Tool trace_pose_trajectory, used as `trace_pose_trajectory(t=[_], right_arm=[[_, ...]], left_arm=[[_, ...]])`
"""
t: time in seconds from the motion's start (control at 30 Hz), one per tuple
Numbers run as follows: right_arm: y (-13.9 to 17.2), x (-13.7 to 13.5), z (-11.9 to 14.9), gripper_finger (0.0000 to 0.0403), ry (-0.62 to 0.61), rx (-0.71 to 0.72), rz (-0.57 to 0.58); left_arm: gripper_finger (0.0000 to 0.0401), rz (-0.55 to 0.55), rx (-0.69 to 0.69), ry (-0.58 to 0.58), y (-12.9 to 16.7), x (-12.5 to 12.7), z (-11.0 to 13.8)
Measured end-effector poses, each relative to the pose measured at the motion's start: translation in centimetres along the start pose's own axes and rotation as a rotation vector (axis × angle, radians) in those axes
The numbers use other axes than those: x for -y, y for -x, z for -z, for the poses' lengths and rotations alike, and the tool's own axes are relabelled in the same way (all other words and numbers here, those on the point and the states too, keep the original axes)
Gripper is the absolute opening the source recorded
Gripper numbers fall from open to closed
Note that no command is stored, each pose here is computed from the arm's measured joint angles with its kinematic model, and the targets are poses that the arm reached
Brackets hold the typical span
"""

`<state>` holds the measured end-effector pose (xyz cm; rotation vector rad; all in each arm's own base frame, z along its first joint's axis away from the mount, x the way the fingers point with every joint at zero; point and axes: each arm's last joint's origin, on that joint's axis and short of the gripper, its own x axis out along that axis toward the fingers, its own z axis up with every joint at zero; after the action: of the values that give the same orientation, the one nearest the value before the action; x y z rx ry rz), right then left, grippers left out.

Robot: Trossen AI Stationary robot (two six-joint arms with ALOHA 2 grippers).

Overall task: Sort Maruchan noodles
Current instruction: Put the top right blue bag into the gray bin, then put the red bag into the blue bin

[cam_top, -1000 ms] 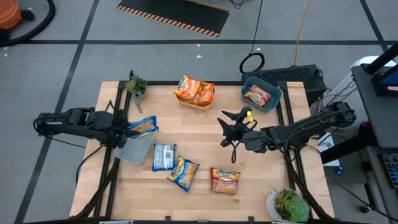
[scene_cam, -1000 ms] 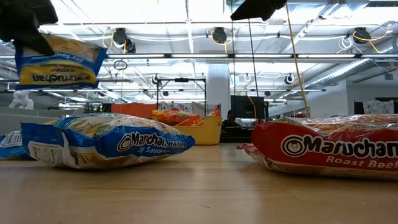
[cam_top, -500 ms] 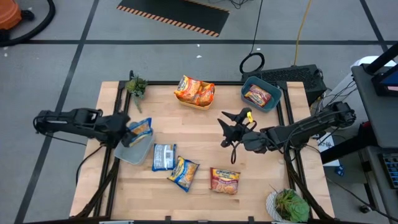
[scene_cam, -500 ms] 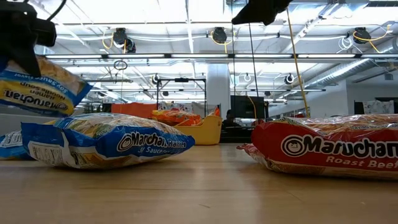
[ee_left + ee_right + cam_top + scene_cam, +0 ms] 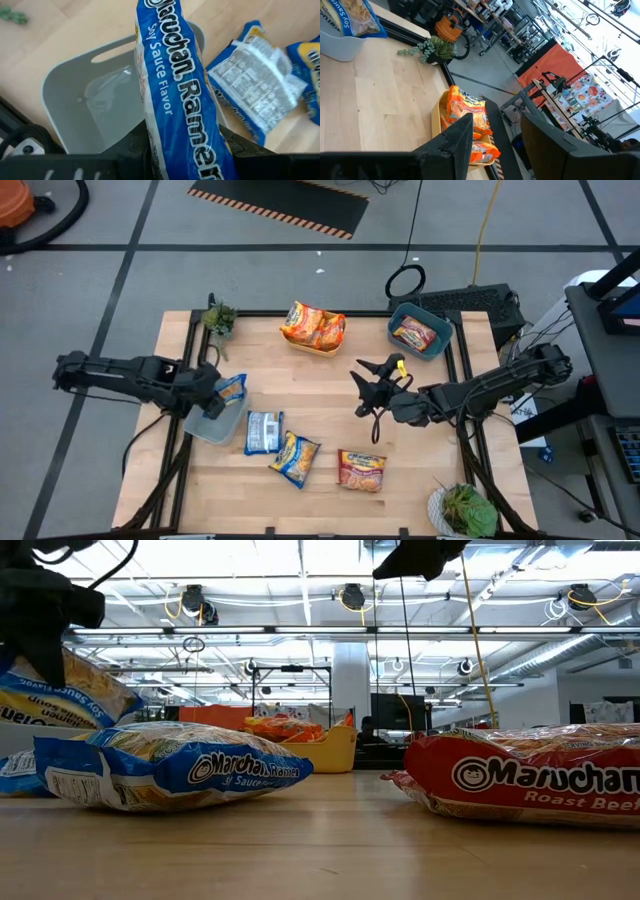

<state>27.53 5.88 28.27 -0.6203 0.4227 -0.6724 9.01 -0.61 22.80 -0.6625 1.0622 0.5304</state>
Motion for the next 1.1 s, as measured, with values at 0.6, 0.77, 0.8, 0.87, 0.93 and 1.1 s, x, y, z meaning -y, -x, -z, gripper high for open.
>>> trace_pose_trajectory(t=[0.6, 0.77, 0.8, 0.87, 0.93, 1.1], right_arm=[[-0.2, -1.4, -1.5, 0.0160, -0.413, 0.213, -0.701], [-1.2, -2.7, -3.0, 0.0160, -0.449, 0.115, -0.758], [-1.4, -3.1, -3.3, 0.0160, -0.439, 0.080, -0.766], [-2.0, -4.1, -4.0, 0.0160, -0.421, 0.029, -0.776], [-2.6, -5.3, -4.5, 0.0160, -0.396, -0.025, -0.789], [-3.3, -8.1, -5.3, 0.0160, -0.369, -0.173, -0.870]], left_arm=[[0.0238, 0.032, 0.033, -0.039, -0.8, 1.4, -1.0], [0.0239, 0.058, 0.036, -0.062, -0.4, 1.6, -1.2], [0.0239, 0.065, 0.046, -0.061, -0.2, 1.7, -1.3], [0.0239, 0.079, 0.090, -0.067, 0.2, 2.0, -1.7], [0.0239, 0.119, 0.149, -0.084, 0.5, 2.5, -2.2], [0.0239, 0.244, 0.275, -0.149, 0.8, 4.0, -3.2]])
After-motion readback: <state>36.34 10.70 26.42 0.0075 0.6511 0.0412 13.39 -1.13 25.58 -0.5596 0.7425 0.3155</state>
